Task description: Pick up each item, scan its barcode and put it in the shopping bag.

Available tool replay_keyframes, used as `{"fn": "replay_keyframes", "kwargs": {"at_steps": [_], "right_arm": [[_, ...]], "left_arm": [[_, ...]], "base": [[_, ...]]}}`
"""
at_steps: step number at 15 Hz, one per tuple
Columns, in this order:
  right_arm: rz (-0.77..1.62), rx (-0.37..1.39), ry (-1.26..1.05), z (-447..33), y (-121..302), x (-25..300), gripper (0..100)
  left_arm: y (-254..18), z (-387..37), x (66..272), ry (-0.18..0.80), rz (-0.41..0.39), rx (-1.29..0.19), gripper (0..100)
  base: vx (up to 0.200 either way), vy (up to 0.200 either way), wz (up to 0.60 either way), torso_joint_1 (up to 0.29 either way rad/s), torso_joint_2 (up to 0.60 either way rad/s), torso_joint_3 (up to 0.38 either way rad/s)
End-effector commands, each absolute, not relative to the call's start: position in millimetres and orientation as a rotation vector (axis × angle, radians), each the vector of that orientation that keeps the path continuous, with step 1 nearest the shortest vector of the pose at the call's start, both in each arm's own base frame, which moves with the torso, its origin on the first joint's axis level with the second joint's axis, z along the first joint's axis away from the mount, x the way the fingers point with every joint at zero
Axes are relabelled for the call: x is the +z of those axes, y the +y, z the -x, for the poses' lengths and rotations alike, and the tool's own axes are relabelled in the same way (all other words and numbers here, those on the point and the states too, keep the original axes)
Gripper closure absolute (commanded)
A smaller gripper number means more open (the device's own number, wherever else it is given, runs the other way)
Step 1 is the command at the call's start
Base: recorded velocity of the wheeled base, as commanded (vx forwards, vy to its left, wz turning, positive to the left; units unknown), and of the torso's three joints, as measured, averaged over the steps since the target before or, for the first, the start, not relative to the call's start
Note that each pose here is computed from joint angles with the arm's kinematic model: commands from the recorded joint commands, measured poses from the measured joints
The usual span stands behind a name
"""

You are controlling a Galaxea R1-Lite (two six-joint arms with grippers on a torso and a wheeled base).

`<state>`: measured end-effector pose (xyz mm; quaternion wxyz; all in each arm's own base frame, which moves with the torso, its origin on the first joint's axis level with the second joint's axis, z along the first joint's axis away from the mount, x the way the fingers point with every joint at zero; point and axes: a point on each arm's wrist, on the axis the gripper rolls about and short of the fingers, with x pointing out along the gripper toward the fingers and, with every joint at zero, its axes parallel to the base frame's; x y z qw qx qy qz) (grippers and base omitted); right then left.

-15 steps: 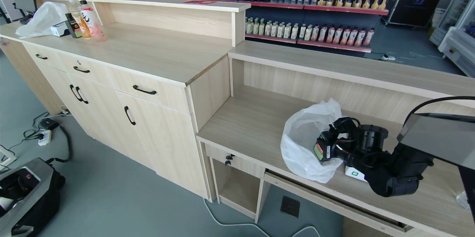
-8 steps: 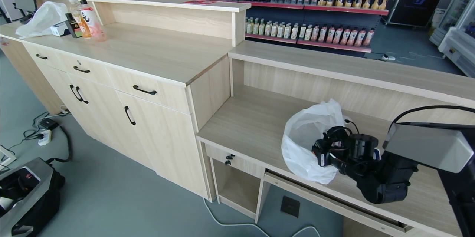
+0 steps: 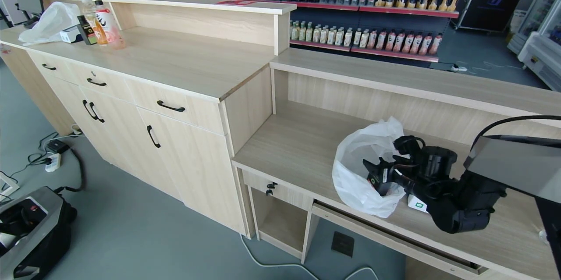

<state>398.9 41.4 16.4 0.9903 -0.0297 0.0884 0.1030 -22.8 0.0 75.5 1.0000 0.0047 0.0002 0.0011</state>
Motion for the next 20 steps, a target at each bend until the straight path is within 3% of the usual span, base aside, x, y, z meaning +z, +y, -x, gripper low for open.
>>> {"fn": "replay_keyframes", "kwargs": {"at_steps": [1,4,8,11,16,20], "right_arm": [[0.076,0.155,0.068,-385.2,21.2,72.6,0],[0.182,0.041,0.119,-347.7,-18.8,96.4,0],[0.359,-0.225,0.156,-246.3,-84.7,177.5,0],[0.382,-0.455,0.168,-189.0,-118.8,202.4,0],[0.283,-0.692,0.404,-148.2,-156.8,181.1,0],[0.257,-0.716,0.438,-173.9,-187.3,149.2,0]], "left_arm": [[0.0,22.8,75.5,0.000,-0.009,0.003,0],[0.0,22.8,75.5,0.000,-0.009,0.002,0],[0.0,22.8,75.5,0.000,-0.009,0.003,0],[0.0,22.8,75.5,0.000,-0.009,0.002,0],[0.0,22.8,75.5,0.000,-0.009,0.002,0],[0.0,22.8,75.5,0.000,-0.009,0.003,0]], "base": [[0.000,0.000,0.00,0.000,0.00,0.000],[0.000,0.000,0.00,0.000,0.00,0.000],[0.000,0.000,0.00,0.000,0.00,0.000],[0.000,0.000,-0.60,0.001,0.00,0.004],[0.000,0.000,-0.60,0.003,0.00,0.001],[0.000,0.000,-0.15,0.001,0.00,0.001]]}}
